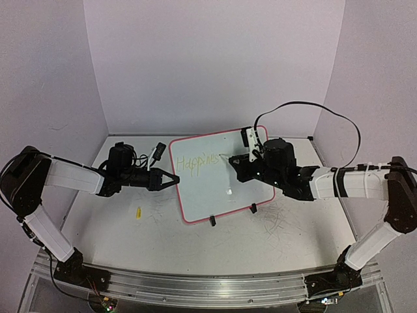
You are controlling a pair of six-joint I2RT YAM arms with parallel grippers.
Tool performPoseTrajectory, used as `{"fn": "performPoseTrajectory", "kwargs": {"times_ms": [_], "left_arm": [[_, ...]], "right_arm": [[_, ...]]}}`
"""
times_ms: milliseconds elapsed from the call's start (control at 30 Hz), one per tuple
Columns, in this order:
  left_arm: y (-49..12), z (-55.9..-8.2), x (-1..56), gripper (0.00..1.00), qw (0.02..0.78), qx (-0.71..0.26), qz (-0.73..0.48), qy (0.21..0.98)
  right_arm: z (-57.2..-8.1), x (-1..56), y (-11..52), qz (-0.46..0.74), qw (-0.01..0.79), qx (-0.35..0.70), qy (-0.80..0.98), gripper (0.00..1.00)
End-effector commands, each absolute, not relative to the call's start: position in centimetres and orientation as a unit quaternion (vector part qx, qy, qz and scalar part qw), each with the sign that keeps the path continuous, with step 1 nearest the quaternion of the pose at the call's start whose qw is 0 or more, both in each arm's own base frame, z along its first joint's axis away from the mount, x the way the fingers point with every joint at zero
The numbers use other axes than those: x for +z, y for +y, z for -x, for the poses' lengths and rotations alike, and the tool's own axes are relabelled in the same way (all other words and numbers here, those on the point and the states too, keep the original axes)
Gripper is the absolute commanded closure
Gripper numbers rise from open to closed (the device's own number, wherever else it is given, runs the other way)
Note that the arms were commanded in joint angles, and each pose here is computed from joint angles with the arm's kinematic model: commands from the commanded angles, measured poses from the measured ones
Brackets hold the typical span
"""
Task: Write a sentence on the whiteboard
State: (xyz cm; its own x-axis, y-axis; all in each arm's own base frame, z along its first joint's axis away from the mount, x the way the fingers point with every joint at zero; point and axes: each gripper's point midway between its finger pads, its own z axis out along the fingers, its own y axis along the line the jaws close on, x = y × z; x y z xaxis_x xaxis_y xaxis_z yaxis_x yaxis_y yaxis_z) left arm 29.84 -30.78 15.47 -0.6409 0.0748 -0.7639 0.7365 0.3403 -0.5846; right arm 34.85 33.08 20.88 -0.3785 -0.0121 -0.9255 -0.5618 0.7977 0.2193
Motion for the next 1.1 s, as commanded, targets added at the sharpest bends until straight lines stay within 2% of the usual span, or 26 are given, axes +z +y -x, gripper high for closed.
{"fn": "performPoseTrajectory", "kwargs": {"times_ms": [0,467,1067], "left_arm": [[-31.4,-30.3,18.3,1.00,0.359,-0.511,-0.294,0.724],[-31.3,-30.2,18.4,1.00,0.359,-0.511,-0.294,0.723],[-31.4,-30.3,18.3,1.00,0.359,-0.511,-0.293,0.724]], "right_arm": [[-34.9,20.8,33.5,0.184,0.526,0.262,0.788,1.00],[-34.9,20.7,31.3,0.155,0.536,0.228,0.798,1.00],[-33.7,19.2,31.7,0.164,0.514,0.246,0.805,1.00]]}}
